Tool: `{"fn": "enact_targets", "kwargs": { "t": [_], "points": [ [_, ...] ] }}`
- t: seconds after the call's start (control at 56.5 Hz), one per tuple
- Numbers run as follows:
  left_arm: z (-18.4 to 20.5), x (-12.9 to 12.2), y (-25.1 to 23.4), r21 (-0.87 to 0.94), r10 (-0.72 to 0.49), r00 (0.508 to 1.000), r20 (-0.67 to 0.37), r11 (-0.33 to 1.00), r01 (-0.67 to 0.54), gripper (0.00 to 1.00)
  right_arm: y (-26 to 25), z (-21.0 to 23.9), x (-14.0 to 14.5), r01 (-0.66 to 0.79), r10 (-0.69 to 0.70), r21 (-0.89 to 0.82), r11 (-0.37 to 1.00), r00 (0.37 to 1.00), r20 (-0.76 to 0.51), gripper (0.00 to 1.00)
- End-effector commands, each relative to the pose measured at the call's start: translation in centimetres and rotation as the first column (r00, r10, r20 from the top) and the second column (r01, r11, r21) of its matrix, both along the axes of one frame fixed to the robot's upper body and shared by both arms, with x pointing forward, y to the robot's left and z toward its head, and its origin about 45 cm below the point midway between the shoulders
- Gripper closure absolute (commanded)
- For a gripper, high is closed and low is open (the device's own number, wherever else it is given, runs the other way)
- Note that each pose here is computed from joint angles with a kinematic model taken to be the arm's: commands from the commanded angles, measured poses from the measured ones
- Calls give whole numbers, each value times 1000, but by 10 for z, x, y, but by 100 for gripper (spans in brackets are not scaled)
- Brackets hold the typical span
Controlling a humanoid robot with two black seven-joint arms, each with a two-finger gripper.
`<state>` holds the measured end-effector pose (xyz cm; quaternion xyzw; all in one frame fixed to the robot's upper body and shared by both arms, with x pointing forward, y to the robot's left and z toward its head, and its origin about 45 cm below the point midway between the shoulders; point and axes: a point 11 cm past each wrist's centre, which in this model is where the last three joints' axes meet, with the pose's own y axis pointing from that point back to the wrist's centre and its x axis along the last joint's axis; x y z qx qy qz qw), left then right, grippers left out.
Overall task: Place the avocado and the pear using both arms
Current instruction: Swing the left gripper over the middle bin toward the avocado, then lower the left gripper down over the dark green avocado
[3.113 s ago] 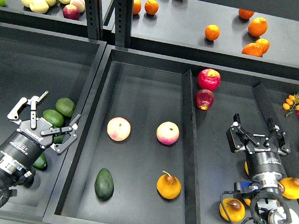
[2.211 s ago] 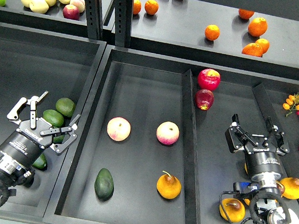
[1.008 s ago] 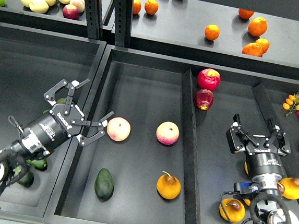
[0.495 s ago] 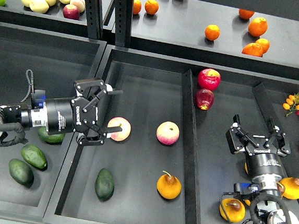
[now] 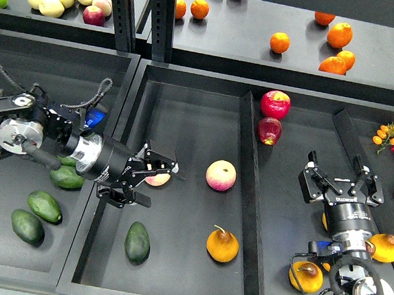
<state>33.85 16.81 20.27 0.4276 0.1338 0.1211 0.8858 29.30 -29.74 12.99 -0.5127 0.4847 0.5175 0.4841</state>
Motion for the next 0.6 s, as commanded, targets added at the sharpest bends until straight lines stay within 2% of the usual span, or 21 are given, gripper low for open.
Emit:
{"fn": "enact_targets", "kwargs": {
  "t": [0.0, 0.336, 0.424, 0.584],
  "points": [
    [-4, 3, 1, 120, -71, 997, 19, 990, 68, 0, 0, 0, 0, -1, 1, -2, 1000, 1000, 2, 0],
    [-42, -8, -13, 305, -250, 968, 23, 924, 232, 0, -1, 0, 0, 2, -2, -7, 1000, 1000, -1, 0],
    [-50, -10, -15, 325, -262, 965, 9, 914, 245, 0, -1, 0, 0, 1, -1, -9, 1000, 1000, -1, 0],
    [-63, 2, -10, 377, -236, 972, 11, 901, 215, 0, -1, 0, 0, 3, -3, -9, 1000, 1000, -1, 0]
  ]
}}
